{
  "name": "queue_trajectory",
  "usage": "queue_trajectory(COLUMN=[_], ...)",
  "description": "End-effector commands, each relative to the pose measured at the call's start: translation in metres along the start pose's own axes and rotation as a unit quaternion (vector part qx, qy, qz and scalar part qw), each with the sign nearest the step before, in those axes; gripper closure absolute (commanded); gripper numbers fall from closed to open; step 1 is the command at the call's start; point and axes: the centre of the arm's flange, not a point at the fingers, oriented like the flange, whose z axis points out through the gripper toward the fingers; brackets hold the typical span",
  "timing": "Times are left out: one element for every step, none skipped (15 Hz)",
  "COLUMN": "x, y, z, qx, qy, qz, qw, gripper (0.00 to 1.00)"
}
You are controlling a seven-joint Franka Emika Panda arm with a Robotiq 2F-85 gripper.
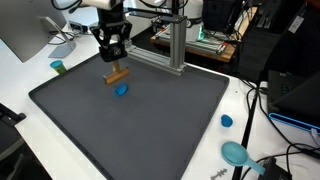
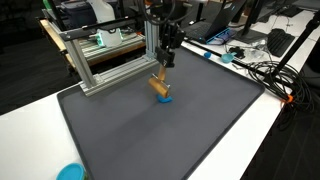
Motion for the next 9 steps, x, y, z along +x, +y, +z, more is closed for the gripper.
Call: queue_trajectory(x=[-0.023,-0.023,-0.022,-0.018,-0.015,-0.012,-0.011,-0.011,-0.011], y=[-0.002,0.001,0.002,0.006,0.01,0.016,0.021,0.027,0.032], z=[-0.052,-0.055,-0.057,-0.053,-0.048,-0.041,-0.035,-0.028,-0.02], qx=[-0.017,-0.016,-0.015,-0.012,-0.008,-0.003,0.004,0.014,0.019], qy=[0.018,0.024,0.025,0.027,0.03,0.031,0.031,0.036,0.039], qz=[-0.002,-0.006,-0.009,-0.015,-0.024,-0.03,-0.034,-0.042,-0.044], qw=[0.9997,0.9996,0.9995,0.9994,0.9992,0.9991,0.9989,0.9984,0.9981], gripper=[0.79,0.79,0.79,0.79,0.79,0.79,0.79,0.79,0.79])
